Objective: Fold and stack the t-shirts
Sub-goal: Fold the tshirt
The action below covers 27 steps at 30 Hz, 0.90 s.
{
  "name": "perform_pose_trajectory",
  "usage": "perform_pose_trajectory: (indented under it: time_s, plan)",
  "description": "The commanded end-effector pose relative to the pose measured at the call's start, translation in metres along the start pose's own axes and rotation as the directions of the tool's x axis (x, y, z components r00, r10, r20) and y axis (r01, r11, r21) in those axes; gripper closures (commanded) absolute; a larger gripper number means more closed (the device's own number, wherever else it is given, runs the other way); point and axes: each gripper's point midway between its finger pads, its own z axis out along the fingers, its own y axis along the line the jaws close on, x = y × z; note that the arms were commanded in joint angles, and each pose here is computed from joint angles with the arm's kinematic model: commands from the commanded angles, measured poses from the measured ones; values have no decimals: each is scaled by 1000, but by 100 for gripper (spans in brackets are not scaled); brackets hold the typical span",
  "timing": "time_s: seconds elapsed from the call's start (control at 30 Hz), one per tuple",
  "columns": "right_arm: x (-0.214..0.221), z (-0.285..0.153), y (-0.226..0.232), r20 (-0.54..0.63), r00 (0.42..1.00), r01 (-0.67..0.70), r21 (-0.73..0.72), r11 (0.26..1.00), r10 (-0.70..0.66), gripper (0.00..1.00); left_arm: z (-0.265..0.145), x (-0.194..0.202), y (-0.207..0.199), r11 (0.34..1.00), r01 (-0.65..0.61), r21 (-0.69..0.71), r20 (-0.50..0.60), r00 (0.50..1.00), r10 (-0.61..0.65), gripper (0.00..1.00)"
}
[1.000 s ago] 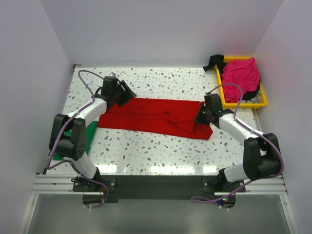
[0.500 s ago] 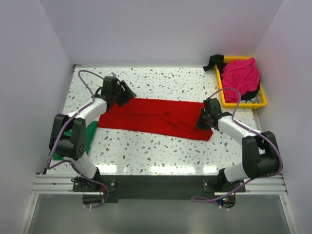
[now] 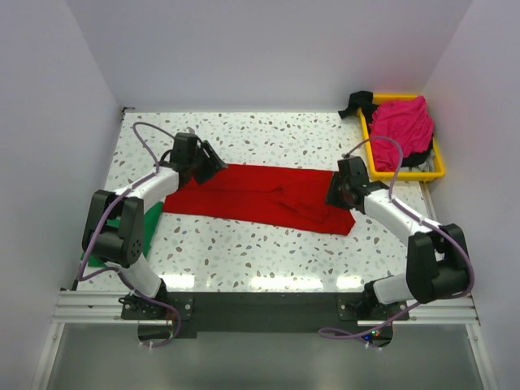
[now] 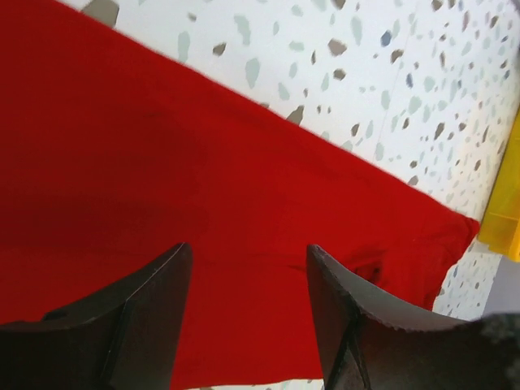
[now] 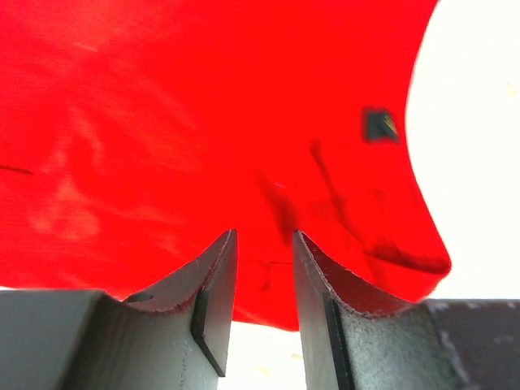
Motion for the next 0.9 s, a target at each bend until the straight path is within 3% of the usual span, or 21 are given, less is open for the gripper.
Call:
perform_pose_trajectory:
  time_s: [0.0,0.3,0.57,0.87]
  plan:
    - [-37,-20,33,116,992,52,-48,997,-46,62,-8,16,-3,1000,-29,6,-7,1000,29,37]
    - [-28,15,90,57,993,112,-103,988,-107,64,-11,54,11,993,-110,-29,-37,993,109,43]
    - [12,55,76,-69,992,102,-68,992,-107,66,-8,65,30,978,-179,-107,-13,984,178,54]
    - [12,72,70,-97,988,117,-22,993,-118,66,4,95,61,966,-191,-177,-66,981,182,58]
